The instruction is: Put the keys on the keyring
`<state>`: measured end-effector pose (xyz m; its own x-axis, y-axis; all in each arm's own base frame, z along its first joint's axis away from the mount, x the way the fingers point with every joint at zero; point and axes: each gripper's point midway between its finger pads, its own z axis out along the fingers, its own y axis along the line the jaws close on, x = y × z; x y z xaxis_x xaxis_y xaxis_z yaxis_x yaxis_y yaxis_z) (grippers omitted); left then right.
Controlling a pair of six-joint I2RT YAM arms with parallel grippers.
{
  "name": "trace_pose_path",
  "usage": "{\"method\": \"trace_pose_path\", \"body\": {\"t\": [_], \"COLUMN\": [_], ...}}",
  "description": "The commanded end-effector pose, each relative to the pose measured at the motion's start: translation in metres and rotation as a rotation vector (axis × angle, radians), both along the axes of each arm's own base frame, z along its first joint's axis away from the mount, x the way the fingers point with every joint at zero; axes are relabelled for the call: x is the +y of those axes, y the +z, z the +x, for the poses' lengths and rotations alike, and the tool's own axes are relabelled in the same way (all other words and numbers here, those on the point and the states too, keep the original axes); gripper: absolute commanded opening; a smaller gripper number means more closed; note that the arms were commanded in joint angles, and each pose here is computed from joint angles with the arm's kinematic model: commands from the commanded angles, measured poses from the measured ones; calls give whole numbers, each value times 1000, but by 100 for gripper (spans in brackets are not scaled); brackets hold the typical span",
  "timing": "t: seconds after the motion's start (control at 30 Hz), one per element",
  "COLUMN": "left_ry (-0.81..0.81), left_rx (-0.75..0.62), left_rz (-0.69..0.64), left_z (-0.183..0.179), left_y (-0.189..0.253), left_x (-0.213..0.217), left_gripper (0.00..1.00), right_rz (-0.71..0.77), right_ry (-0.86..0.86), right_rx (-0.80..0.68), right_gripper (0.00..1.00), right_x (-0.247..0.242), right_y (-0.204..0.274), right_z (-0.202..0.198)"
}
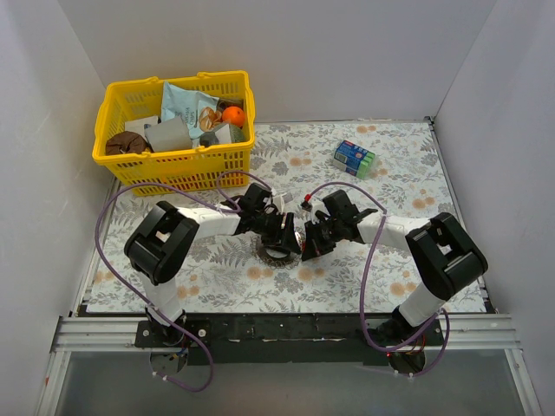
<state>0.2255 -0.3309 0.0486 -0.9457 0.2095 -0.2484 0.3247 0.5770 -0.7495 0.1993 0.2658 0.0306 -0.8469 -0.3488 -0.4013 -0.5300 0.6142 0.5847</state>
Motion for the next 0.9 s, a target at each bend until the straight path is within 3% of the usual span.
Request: {"method": "trace_pose_path", "body": {"t": [0.0,0.87], "left_ry": [-14,-115], "left_rx": [-37,-18], "left_rz": [-11,-57], "left_z": [5,-7], "left_y": [9,9], "left_x": [-6,-22], "left_gripper": [49,43], "right_rz": [34,-12], "right_ry": [6,-49], "right_rx": [-7,-48], "right_gripper": [2,3], "right_x": [7,-13], "right_y": [4,3], "right_z": [5,10]}}
